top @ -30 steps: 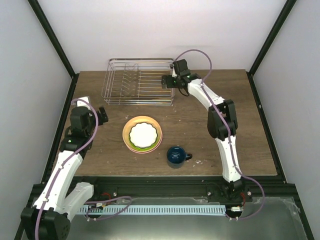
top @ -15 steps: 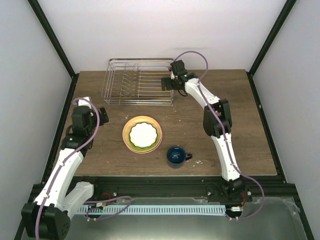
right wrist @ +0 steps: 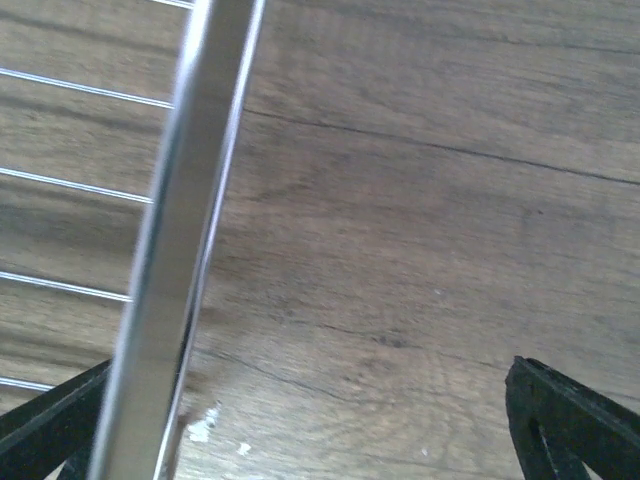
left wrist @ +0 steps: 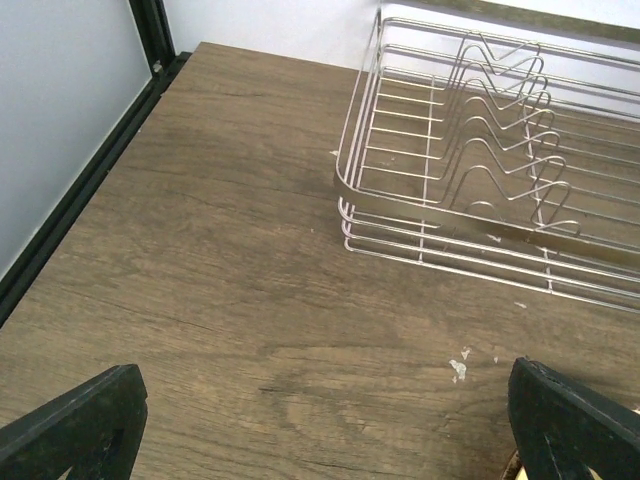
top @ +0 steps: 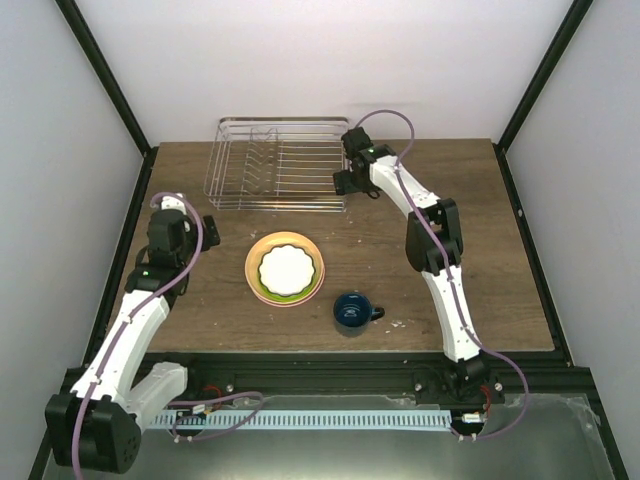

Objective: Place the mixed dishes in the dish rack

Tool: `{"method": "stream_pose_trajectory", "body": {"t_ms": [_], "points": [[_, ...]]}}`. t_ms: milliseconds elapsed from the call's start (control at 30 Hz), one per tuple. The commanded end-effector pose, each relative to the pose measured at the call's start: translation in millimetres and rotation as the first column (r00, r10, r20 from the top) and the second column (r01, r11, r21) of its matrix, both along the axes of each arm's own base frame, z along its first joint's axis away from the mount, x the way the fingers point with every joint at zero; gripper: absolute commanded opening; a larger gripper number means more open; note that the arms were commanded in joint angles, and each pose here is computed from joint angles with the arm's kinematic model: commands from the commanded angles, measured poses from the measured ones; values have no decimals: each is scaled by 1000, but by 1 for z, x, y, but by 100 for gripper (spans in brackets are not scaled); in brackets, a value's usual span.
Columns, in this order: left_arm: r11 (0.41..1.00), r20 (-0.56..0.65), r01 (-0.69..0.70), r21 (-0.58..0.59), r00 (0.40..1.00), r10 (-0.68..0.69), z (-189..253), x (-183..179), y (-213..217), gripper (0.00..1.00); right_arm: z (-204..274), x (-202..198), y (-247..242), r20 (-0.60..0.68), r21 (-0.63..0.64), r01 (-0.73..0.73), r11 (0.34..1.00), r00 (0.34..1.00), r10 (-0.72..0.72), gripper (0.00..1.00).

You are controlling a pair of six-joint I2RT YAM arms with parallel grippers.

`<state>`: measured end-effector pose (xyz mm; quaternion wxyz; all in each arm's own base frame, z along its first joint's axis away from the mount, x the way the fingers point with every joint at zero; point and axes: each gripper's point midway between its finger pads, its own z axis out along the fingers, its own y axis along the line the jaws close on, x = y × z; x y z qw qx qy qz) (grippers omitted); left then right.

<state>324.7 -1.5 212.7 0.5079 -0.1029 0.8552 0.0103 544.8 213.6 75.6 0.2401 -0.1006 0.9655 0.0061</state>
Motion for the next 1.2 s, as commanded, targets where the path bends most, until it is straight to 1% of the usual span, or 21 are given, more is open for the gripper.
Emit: {"method": "stream_pose_trajectory", "body": {"t_ms": [0,233,367,633,800,1000,1167], "points": [[1000,8,27,-4,1000,-27,-2,4,-5,100,36,-8,-24,12,-86,12,996,1000,-11,100],[999,3,31,-7,1000,-31,-3,4,-6,100,40,-23,-60,-34,-148,56,987,998,-62,100],[999,11,36,-11,999,-36,3,6,-8,100,49,-34,-80,-23,-131,85,988,996,-89,100],[997,33,63,-33,998,-62,26,15,-14,100,50,-70,-133,-40,-128,147,981,987,-153,100],[997,41,64,-37,997,-62,34,17,-15,100,45,-91,-167,-45,-125,192,973,979,-199,100],[998,45,59,-39,997,-57,41,15,-14,100,35,-117,-191,-64,-138,217,966,972,-227,100],[998,41,60,-27,997,-59,45,14,-13,100,27,-139,-219,-69,-128,270,954,957,-280,100]]}}
